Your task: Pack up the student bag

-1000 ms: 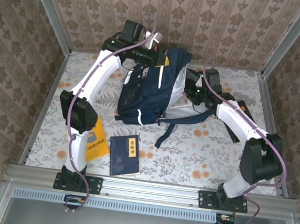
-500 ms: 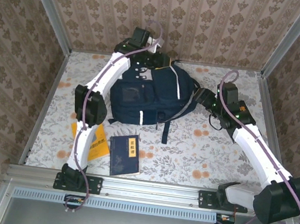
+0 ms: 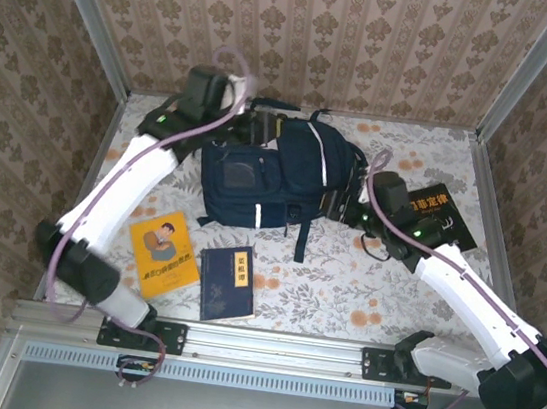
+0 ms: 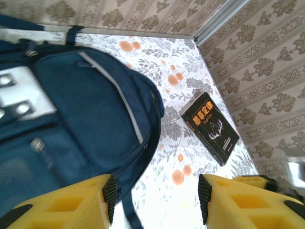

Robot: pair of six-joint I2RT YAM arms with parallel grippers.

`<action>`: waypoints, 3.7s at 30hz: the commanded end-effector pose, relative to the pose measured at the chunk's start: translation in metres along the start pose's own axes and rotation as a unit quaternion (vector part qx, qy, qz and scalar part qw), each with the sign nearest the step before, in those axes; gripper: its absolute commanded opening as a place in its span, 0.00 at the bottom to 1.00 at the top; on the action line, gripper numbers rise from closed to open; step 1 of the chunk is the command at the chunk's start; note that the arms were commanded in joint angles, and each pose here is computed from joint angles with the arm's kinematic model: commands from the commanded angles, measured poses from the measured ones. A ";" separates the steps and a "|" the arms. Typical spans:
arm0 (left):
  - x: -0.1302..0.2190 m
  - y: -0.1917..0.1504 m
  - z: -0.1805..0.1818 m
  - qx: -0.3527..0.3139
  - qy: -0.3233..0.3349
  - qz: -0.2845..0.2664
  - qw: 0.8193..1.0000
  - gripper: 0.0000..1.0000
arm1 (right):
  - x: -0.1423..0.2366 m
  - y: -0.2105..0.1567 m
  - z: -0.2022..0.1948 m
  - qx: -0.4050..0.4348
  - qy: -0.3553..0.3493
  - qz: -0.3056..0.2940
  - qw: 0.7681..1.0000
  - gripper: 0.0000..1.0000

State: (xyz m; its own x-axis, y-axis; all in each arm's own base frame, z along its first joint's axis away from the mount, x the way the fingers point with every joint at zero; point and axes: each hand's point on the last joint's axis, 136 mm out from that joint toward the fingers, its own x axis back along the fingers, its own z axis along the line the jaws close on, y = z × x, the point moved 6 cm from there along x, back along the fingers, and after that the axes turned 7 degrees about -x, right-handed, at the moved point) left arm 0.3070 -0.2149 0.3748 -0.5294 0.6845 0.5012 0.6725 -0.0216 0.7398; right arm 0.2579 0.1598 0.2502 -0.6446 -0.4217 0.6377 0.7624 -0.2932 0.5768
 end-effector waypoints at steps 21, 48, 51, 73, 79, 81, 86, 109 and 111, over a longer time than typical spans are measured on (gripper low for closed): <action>0.038 -0.327 0.074 0.209 0.167 0.263 0.927 0.69 | -0.055 -0.137 0.041 0.098 0.029 0.198 0.975 0.74; -0.032 -0.338 0.071 0.152 0.133 0.282 0.938 0.68 | -0.085 -0.168 0.013 -0.007 0.054 0.252 0.966 0.72; -0.043 -0.333 0.061 0.145 0.106 0.290 0.940 0.69 | -0.093 -0.168 0.006 -0.057 0.070 0.267 0.959 0.70; -0.025 -0.337 0.069 0.135 0.102 0.257 0.951 0.49 | -0.123 -0.184 -0.026 -0.151 0.075 0.293 0.941 0.52; -0.036 -0.341 0.072 0.140 0.104 0.265 0.948 0.39 | -0.127 -0.186 -0.025 -0.161 0.078 0.296 0.938 0.45; -0.040 -0.343 0.072 0.141 0.100 0.268 0.948 0.37 | -0.128 -0.186 -0.025 -0.162 0.080 0.297 0.938 0.43; -0.050 -0.345 0.069 0.144 0.085 0.282 0.945 0.32 | -0.129 -0.185 -0.020 -0.158 0.092 0.301 0.936 0.41; -0.050 -0.343 0.067 0.128 0.094 0.290 0.944 0.30 | -0.086 -0.160 0.018 -0.137 0.182 0.294 0.928 0.33; -0.051 -0.343 0.066 0.127 0.092 0.289 0.944 0.30 | -0.086 -0.159 0.023 -0.151 0.203 0.292 0.922 0.33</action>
State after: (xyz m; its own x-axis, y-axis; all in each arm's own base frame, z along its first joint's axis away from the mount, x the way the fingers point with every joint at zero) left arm 0.1361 -0.1851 0.0709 -0.0998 0.4471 0.8889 0.9768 -0.1259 0.1730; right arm 0.1973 0.2532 0.1040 -0.1322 -0.7939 0.5935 0.9881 -0.1533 0.0150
